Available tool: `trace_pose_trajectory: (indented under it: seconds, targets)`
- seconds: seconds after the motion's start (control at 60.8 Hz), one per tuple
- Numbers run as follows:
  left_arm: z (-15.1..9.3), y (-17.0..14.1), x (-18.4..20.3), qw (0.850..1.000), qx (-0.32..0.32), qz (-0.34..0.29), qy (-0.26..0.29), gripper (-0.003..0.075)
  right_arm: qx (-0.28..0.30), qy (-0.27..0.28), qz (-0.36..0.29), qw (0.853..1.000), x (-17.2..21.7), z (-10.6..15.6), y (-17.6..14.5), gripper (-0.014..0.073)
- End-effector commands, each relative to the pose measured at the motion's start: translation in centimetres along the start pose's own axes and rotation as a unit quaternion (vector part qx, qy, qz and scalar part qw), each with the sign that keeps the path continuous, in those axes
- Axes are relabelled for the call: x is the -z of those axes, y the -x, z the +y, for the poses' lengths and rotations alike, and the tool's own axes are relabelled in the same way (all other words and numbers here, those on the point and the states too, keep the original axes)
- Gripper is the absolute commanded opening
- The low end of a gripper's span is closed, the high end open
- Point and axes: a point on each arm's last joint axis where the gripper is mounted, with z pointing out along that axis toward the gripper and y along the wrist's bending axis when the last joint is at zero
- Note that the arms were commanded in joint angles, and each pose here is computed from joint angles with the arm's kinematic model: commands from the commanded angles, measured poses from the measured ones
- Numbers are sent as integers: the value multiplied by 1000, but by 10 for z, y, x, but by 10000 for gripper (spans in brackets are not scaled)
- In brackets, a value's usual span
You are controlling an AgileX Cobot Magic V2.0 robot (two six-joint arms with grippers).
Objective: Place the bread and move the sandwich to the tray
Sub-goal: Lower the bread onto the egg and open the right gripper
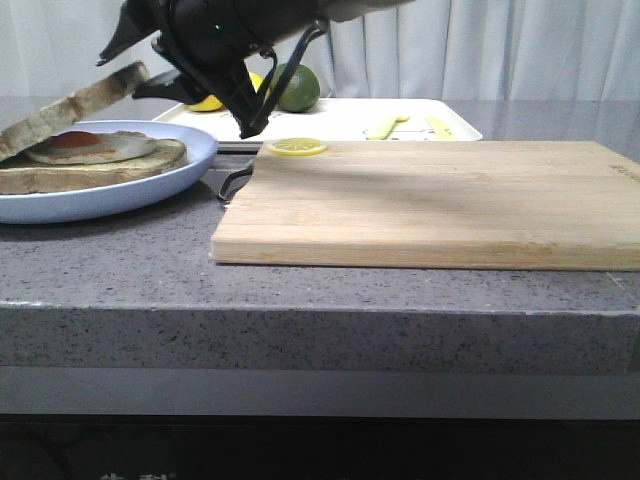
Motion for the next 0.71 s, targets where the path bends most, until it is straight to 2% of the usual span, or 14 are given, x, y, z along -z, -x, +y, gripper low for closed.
trace_pose_trajectory:
  seconds: [0.0,0.197,0.379,0.543,0.625,0.691]
  targets:
    - [-2,13,0,999,0,-40,-9,494,55,49,-8,997,28,40,16,424]
    - [-2,13,0,999,0,-40,-9,494,141,47,-8,989,59,52,32,426]
    - [-2,13,0,999,0,-41,-9,494,232,29,-29,972,117,67,53,424]
    - [-2,15,0,999,0,-51,-10,494,337,-15,-20,941,181,85,59,422]
    - [-2,15,0,999,0,-52,-10,494,383,-65,-6,922,210,93,53,422]
    - [-2,15,0,999,0,-53,-11,494,423,-132,2,897,236,96,47,422]
